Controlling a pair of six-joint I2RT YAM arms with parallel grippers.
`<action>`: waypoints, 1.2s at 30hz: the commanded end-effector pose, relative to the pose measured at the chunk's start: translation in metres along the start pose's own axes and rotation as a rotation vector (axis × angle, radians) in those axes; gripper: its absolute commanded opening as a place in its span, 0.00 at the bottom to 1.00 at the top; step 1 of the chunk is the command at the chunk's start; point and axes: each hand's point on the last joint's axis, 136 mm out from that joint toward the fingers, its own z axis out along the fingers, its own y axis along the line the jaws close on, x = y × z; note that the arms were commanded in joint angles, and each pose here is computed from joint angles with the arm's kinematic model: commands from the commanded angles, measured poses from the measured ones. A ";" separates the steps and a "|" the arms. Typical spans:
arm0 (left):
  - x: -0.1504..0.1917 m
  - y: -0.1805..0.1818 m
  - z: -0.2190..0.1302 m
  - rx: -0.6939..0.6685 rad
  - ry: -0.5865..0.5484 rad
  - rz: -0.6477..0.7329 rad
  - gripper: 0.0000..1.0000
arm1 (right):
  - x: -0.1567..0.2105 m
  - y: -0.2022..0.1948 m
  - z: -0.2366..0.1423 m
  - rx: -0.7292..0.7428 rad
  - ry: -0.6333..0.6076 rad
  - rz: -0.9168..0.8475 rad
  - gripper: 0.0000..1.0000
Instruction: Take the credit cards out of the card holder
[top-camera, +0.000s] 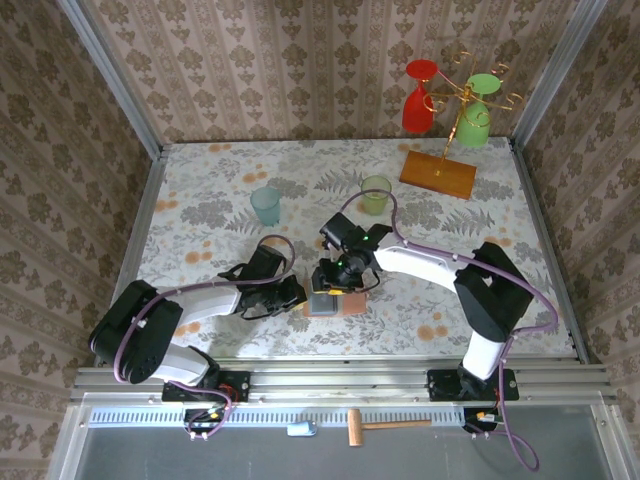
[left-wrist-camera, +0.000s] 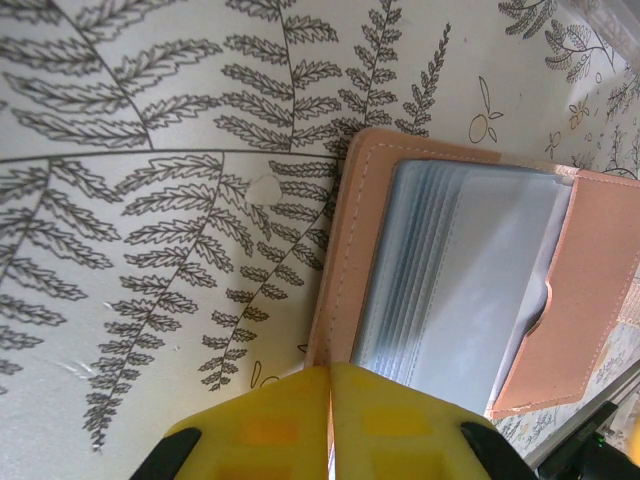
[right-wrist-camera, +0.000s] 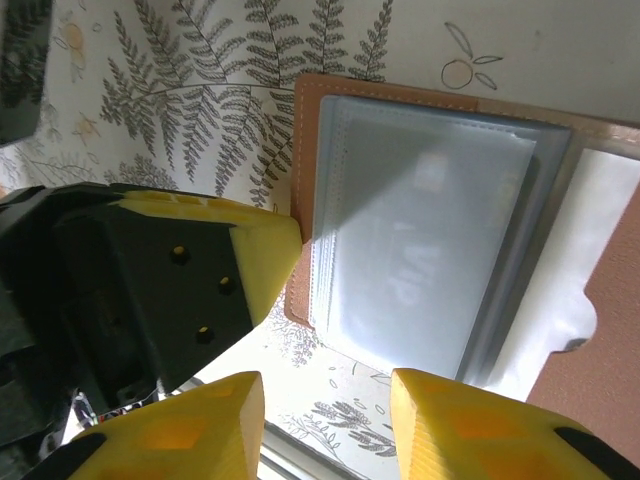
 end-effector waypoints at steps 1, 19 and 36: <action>0.004 0.008 0.003 -0.018 0.016 -0.016 0.10 | 0.003 -0.003 0.010 0.015 0.020 0.043 0.40; 0.003 0.011 0.003 -0.025 0.016 -0.021 0.10 | 0.001 -0.027 0.035 0.089 0.027 0.059 0.41; 0.003 0.015 0.005 -0.035 0.021 -0.029 0.10 | 0.003 -0.041 0.028 0.117 0.013 0.069 0.41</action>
